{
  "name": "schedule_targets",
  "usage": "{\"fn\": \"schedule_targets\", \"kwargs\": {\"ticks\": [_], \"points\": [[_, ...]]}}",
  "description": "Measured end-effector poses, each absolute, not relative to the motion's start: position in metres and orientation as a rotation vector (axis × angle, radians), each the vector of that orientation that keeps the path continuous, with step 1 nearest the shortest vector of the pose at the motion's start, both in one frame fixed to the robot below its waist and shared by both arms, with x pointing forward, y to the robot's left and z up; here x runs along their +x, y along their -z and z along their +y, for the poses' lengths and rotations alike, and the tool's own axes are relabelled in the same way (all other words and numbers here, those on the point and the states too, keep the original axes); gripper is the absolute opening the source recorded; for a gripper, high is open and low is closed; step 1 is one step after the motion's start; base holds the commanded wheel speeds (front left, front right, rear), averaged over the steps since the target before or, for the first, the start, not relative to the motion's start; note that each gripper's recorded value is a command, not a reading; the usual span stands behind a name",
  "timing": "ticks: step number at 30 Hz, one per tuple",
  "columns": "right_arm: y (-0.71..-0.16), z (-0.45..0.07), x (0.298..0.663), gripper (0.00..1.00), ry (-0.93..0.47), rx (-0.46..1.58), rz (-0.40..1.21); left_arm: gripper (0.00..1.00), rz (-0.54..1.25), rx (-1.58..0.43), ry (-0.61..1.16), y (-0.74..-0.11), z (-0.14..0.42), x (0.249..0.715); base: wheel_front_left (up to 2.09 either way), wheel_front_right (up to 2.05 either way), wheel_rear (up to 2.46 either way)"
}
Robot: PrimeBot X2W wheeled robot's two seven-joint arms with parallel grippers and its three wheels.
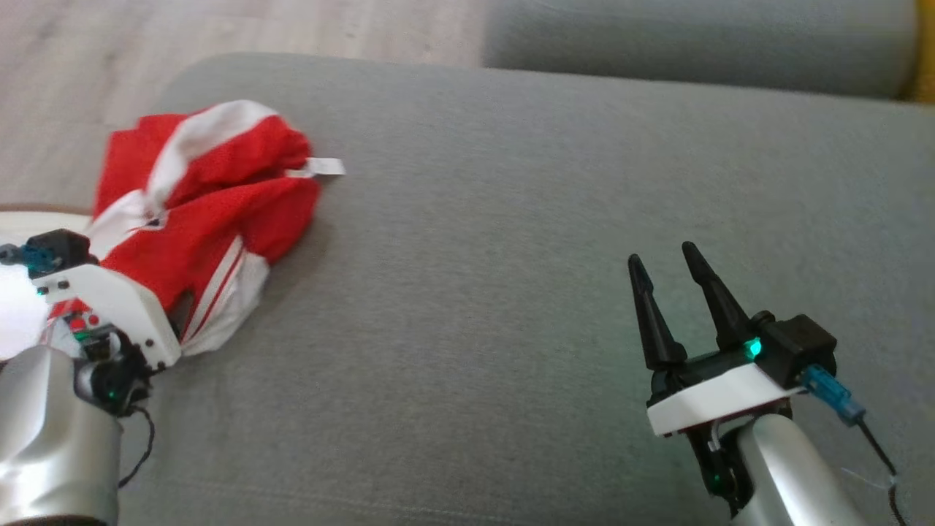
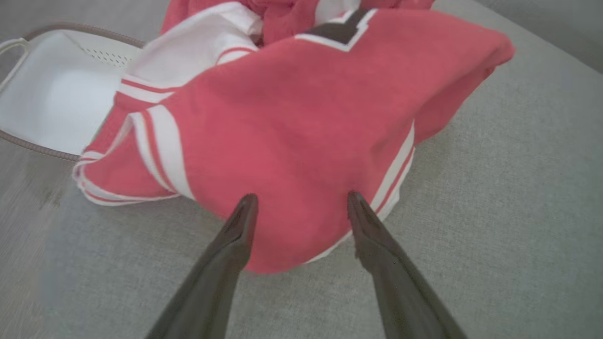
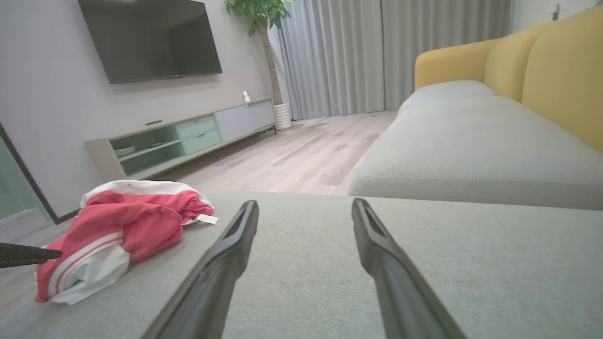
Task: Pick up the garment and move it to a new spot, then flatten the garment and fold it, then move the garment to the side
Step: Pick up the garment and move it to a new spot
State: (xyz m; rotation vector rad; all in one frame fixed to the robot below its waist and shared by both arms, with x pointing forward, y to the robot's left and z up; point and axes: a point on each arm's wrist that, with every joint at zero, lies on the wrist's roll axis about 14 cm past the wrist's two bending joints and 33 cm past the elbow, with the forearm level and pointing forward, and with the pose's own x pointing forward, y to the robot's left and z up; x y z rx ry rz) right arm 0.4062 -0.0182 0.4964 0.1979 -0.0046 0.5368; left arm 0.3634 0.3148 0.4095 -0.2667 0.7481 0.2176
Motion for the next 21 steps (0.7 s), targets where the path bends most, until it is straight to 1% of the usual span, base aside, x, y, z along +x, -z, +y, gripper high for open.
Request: {"fn": "schedule_targets", "kwargs": {"ticks": [5, 8, 10, 11, 12, 13, 17, 21], "points": [[-0.489, -0.048, 0.414, 1.0, -0.457, 0.19, 0.005, 1.0, 0.879, -0.297, -0.144, -0.383, 0.285, 0.383, 0.0, 0.0, 0.0], [-0.486, -0.06, 0.418, 1.0, -0.423, 0.189, 0.008, 1.0, 0.999, -0.3, -0.107, -0.359, 0.269, 0.377, 0.0, 0.0, 0.0], [-0.482, -0.066, 0.418, 1.0, -0.405, 0.189, 0.019, 1.0, 1.016, -0.284, -0.102, -0.355, 0.27, 0.38, 0.0, 0.0, 0.0], [-0.48, -0.069, 0.418, 1.0, -0.398, 0.189, 0.023, 0.89, 1.02, -0.275, -0.1, -0.354, 0.272, 0.382, 0.0, 0.0, 0.0], [-0.479, -0.07, 0.418, 1.0, -0.393, 0.188, 0.024, 0.27, 1.018, -0.27, -0.098, -0.355, 0.272, 0.384, 0.0, 0.0, 0.0], [-0.479, -0.071, 0.419, 1.0, -0.39, 0.188, 0.024, 0.0, 1.014, -0.267, -0.1, -0.355, 0.273, 0.384, 0.0, 0.0, 0.0], [-0.483, -0.07, 0.419, 1.0, -0.394, 0.188, 0.014, 0.0, 1.003, -0.25, -0.096, -0.358, 0.275, 0.381, 0.0, 0.0, 0.0], [-0.492, -0.065, 0.417, 1.0, -0.408, 0.188, -0.008, 0.0, 0.969, -0.185, -0.072, -0.369, 0.278, 0.381, 0.0, 0.0, 0.0]]}}
